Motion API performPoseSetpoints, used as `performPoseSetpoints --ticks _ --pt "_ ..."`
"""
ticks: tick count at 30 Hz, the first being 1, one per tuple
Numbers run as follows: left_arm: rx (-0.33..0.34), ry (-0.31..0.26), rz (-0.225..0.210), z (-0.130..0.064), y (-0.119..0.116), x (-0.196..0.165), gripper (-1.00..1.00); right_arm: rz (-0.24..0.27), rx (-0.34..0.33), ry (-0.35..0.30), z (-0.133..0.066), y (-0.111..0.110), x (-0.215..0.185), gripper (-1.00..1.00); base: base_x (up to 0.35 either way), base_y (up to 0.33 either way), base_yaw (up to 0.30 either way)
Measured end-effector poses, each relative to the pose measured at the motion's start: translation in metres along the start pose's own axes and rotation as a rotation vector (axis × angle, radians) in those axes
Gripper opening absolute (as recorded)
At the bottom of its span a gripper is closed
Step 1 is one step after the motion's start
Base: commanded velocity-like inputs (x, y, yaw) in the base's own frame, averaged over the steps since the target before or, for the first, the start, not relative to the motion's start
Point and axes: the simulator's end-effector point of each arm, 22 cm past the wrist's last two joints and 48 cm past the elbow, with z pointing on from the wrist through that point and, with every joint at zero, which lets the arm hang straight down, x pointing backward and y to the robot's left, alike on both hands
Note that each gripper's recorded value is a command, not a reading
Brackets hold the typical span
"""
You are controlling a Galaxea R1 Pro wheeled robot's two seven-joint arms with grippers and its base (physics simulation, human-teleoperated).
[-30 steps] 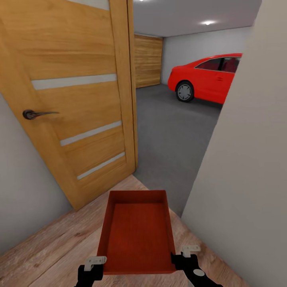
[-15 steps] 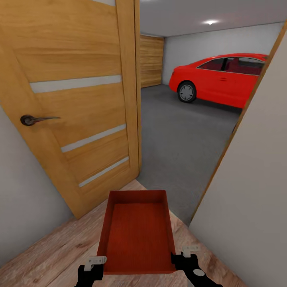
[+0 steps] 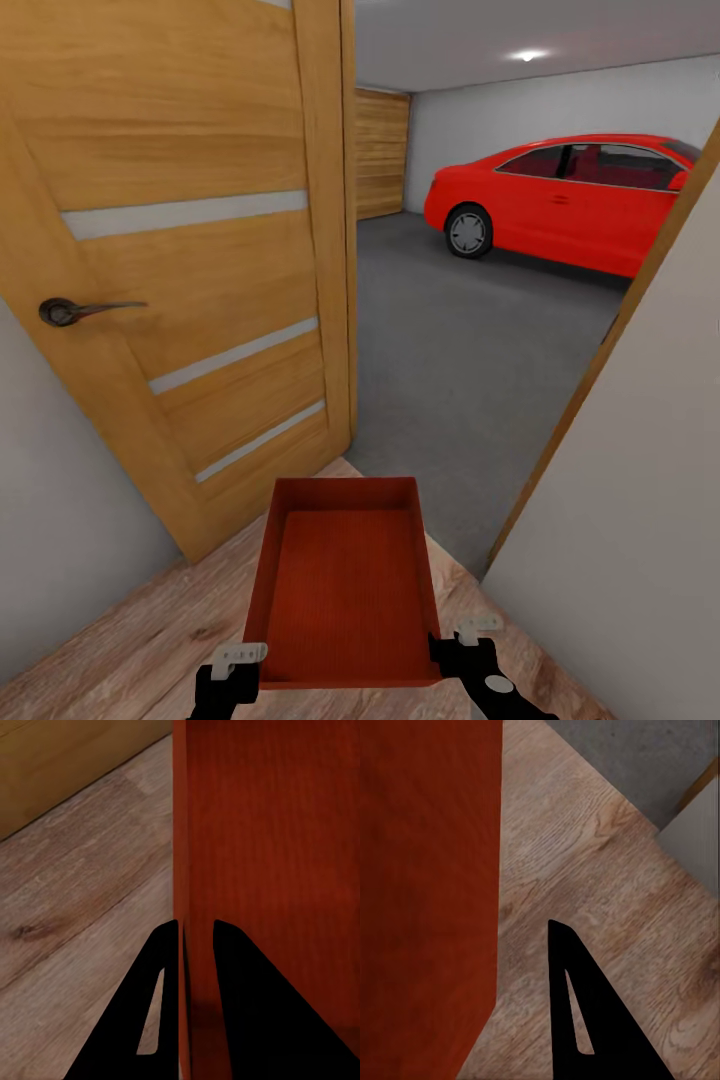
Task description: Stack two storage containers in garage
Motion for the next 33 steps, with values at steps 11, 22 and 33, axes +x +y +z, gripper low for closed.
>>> performPoseSetpoints --ticks 11,22,33 --pt "0.000 -0.003 -0.001 -0.0002 0.0001 -0.0015 -1.00 0.000 0.000 -0.003 -0.0004 0.0001 -0.0016 -1.00 0.078 0.088 -0.078" --pt "0.000 -0.003 0.000 -0.0001 -0.0001 -0.0014 -1.00 0.000 0.000 -0.002 -0.0003 0.0000 -0.0013 -1.00 0.134 0.159 -0.001" --pt "0.000 -0.003 0.000 0.0000 -0.0001 -0.0013 -1.00 0.000 0.000 -0.002 -0.0003 -0.0001 -0.0012 -1.00 0.007 0.007 -0.137"
